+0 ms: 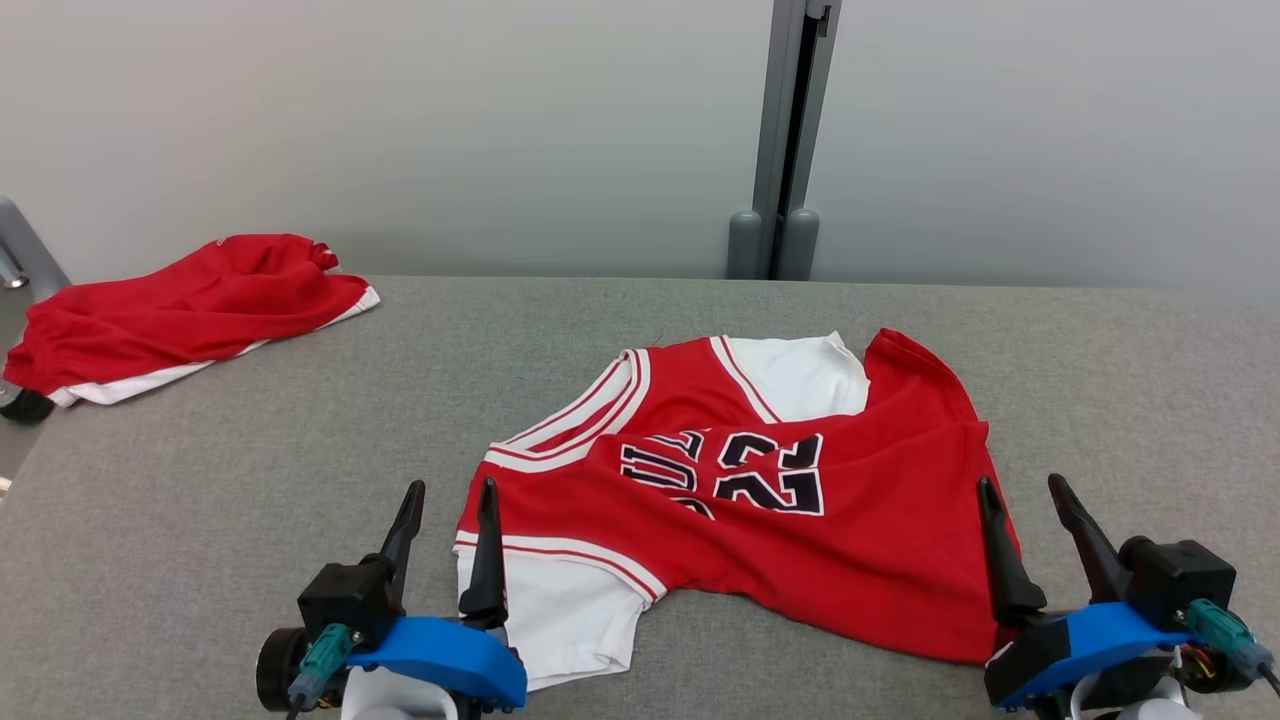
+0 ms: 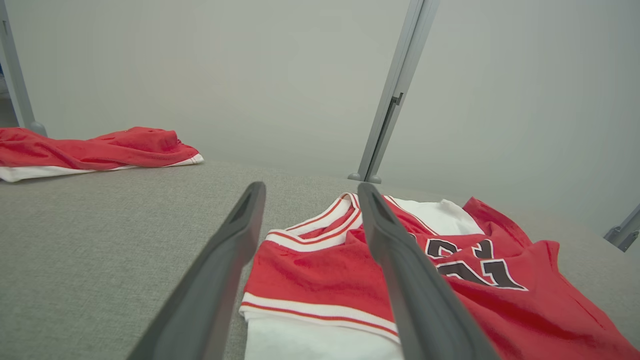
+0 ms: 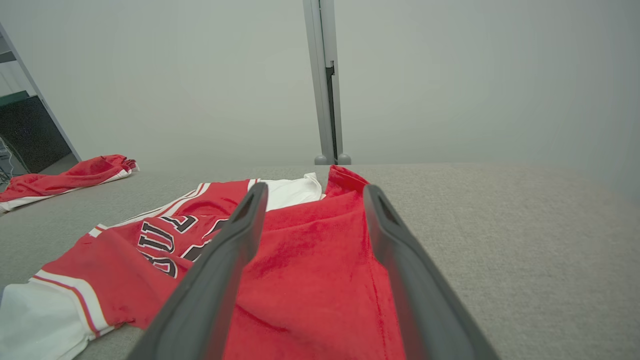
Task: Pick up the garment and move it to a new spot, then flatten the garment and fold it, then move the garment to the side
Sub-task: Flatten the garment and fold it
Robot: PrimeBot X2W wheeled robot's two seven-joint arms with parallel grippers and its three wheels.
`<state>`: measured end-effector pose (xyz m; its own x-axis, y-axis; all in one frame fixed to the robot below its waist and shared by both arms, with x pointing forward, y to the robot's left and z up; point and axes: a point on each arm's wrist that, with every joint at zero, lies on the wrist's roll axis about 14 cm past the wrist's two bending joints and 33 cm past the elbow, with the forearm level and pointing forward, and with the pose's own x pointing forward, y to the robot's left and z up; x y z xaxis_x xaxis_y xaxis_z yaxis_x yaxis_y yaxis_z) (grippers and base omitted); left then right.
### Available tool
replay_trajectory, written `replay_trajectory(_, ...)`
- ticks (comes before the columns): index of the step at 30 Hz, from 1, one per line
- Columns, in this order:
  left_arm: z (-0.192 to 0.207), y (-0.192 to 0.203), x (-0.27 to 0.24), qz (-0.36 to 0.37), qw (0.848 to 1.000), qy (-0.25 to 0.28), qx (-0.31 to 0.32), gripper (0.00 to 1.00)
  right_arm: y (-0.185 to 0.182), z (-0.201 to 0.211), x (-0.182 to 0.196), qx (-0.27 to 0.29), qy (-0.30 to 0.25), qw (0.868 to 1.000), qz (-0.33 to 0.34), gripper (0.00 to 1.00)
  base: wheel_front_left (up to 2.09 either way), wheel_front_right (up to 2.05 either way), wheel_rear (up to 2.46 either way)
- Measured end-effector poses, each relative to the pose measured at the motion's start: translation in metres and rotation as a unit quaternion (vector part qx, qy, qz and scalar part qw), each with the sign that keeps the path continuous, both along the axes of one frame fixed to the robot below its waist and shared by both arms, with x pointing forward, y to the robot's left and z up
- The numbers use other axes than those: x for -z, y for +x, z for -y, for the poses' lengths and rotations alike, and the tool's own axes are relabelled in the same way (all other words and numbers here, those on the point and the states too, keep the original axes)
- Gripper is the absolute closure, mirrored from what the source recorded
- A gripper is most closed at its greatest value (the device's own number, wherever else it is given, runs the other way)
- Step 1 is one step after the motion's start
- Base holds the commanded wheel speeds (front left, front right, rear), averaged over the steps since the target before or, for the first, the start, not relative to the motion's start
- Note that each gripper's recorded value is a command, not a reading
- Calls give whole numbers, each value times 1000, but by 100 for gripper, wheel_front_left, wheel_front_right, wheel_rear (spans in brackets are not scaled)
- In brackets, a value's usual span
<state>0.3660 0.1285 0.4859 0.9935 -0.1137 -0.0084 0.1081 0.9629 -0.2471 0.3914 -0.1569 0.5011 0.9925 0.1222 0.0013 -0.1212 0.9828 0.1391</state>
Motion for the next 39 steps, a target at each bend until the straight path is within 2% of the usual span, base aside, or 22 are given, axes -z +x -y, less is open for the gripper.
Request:
replay_trajectory(4,0,-1,4,-7,1000,4,2,0,0,0,2,0,0,1000,-3,0,0,0,0)
replay_trajectory(8,0,-9,38,-94,995,15,11,0,1,3,6,5,2,1000,-9,0,0,0,0)
replay_trajectory(12,-5,-35,84,-212,977,19,14,0,2,8,12,12,1,1000,-18,0,0,0,0)
replay_trajectory(18,-6,-54,112,-297,955,7,10,0,2,15,24,23,1,999,-35,0,0,0,0)
replay_trajectory(22,1,-58,121,-323,946,-6,17,0,2,19,30,28,0,999,-43,0,0,0,0)
replay_trajectory(27,1,-60,132,-347,938,5,14,0,0,27,35,40,-2,998,-50,0,0,0,0)
replay_trajectory(34,5,-55,138,-355,935,5,13,0,-4,42,39,61,-4,997,-57,0,0,0,0)
replay_trajectory(35,7,-54,138,-355,935,3,18,9,-5,44,41,64,-5,996,-59,0,0,0,0)
replay_trajectory(36,9,-52,137,-352,936,0,21,35,-6,47,43,67,-6,996,-63,0,0,0,0)
replay_trajectory(37,9,-51,136,-347,937,0,20,76,-8,49,47,70,-6,995,-71,0,0,0,0)
replay_trajectory(38,10,-50,135,-343,939,-1,21,100,-11,52,52,75,-6,994,-83,0,0,0,0)
replay_trajectory(39,11,-49,134,-340,940,-2,23,100,-16,56,62,81,-7,991,-103,0,0,0,0)
